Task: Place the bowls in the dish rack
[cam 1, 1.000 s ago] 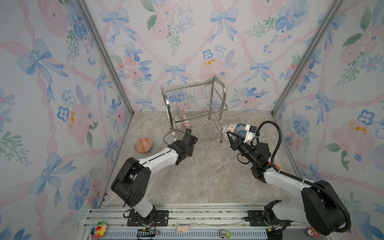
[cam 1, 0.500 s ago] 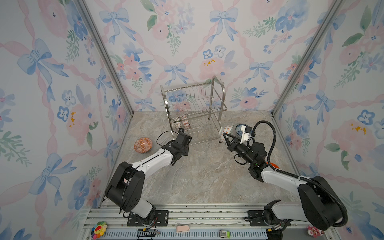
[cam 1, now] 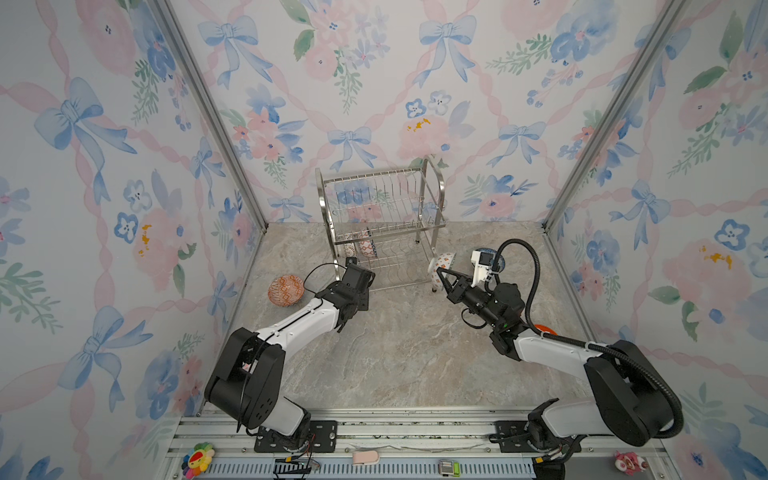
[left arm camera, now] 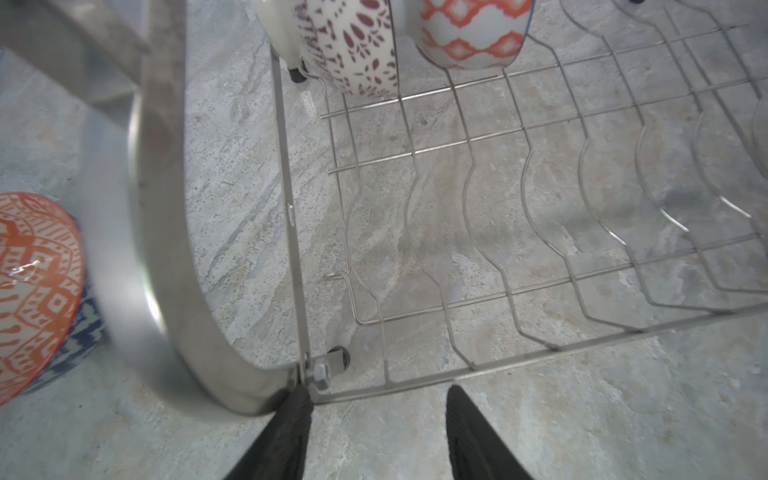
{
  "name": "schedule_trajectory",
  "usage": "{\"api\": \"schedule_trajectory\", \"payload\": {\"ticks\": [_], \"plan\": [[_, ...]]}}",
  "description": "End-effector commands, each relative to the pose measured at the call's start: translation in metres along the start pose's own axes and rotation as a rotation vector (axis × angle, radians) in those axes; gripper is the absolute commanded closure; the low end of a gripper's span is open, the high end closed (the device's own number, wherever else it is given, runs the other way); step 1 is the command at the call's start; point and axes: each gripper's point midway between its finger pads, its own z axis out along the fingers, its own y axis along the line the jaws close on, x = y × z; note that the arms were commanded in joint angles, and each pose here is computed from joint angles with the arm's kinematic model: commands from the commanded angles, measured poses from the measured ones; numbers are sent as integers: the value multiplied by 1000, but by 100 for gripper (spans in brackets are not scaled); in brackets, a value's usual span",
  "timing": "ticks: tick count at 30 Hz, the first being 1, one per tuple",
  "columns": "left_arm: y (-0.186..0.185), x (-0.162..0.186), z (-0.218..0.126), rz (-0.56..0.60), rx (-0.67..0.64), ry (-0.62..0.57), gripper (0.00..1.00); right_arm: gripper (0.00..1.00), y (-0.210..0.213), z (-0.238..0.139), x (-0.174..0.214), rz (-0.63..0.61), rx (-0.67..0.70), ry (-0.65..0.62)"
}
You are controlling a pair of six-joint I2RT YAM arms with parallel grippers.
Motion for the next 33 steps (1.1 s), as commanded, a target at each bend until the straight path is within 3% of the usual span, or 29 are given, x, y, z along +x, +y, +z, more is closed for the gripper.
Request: {"api": "schedule_trajectory", "payload": {"ticks": [1, 9, 19, 27, 33], "plan": [[23, 14, 0, -22, -70, 49, 46, 100, 42, 12, -16, -30, -141, -49], [18, 1, -13, -67, -14, 11, 41, 100, 72, 39, 17, -24, -238, 27], [2, -21, -56, -151, 182, -84, 2, 100, 60, 82, 36, 93, -291, 15], [-7, -30, -80, -308, 422, -164, 2, 100, 51, 110, 41, 100, -283, 26], [-21, -23, -72, -350, 503, -141, 2, 100, 46, 129, 40, 89, -273, 30]]}}
